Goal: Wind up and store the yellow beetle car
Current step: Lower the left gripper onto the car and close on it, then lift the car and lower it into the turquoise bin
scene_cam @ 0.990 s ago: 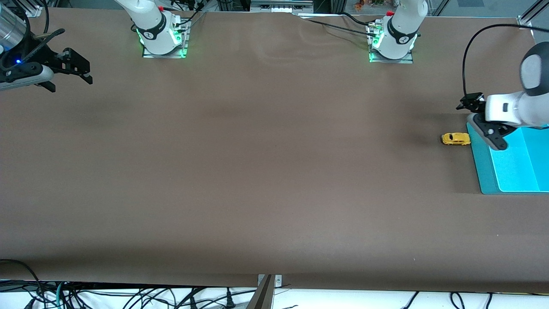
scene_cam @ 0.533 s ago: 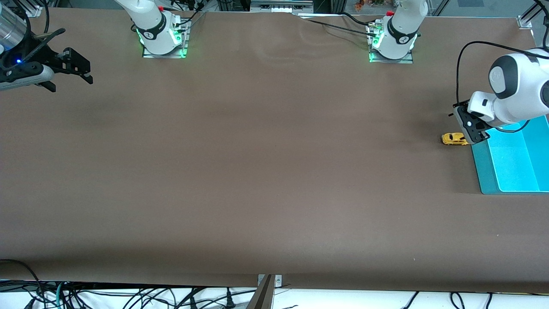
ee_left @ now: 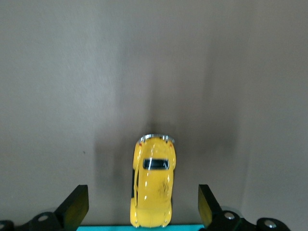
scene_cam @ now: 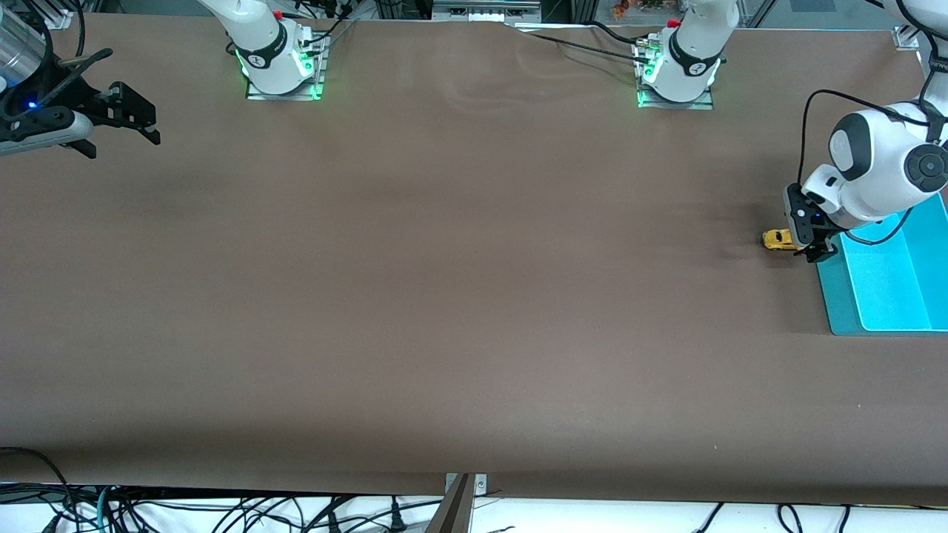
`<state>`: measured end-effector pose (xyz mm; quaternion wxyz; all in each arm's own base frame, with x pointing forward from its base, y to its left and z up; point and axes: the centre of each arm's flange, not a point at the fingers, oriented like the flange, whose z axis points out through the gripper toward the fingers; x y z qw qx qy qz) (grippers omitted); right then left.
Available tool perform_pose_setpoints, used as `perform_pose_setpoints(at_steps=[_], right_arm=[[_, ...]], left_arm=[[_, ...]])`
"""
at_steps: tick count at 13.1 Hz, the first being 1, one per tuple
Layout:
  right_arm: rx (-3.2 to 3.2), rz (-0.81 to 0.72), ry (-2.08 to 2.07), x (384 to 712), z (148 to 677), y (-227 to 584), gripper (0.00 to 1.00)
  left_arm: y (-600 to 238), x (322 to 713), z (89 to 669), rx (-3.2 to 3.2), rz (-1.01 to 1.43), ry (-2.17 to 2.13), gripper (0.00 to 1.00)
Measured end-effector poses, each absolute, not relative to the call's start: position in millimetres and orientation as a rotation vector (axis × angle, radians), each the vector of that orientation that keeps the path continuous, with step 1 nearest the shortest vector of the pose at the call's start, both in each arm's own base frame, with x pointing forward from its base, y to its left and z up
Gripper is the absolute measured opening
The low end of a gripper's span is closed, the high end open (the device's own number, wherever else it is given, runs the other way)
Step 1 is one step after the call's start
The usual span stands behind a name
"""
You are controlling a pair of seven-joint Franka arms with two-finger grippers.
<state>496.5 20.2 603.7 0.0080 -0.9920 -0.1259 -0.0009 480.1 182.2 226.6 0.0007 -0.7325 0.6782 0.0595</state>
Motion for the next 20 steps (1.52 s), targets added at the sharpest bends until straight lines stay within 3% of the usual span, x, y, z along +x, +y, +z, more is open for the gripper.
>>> perform_pose_setpoints(at_steps=[8, 9, 10, 14, 20], right_arm=[[-3.101, -0.002, -0.393, 496, 604, 20, 1.0], [-3.101, -0.001, -0.393, 496, 604, 20, 1.0], [-3.101, -0.001, -0.393, 496, 604, 20, 1.0], [-3.101, 0.0, -0.393, 496, 604, 20, 1.0], [-3.101, 0.001, -0.394, 496, 604, 20, 1.0]], left_arm=[[210, 466, 170, -2.293, 0.124, 2.161, 1.0], [210, 466, 168, -2.292, 0.124, 2.165, 0.93], [208, 466, 168, -2.288, 0.121, 2.168, 0.93], [198, 473, 172, -2.253, 0.101, 2.193, 0.5], [171, 492, 208, -2.177, 0.115, 2.26, 0.5]])
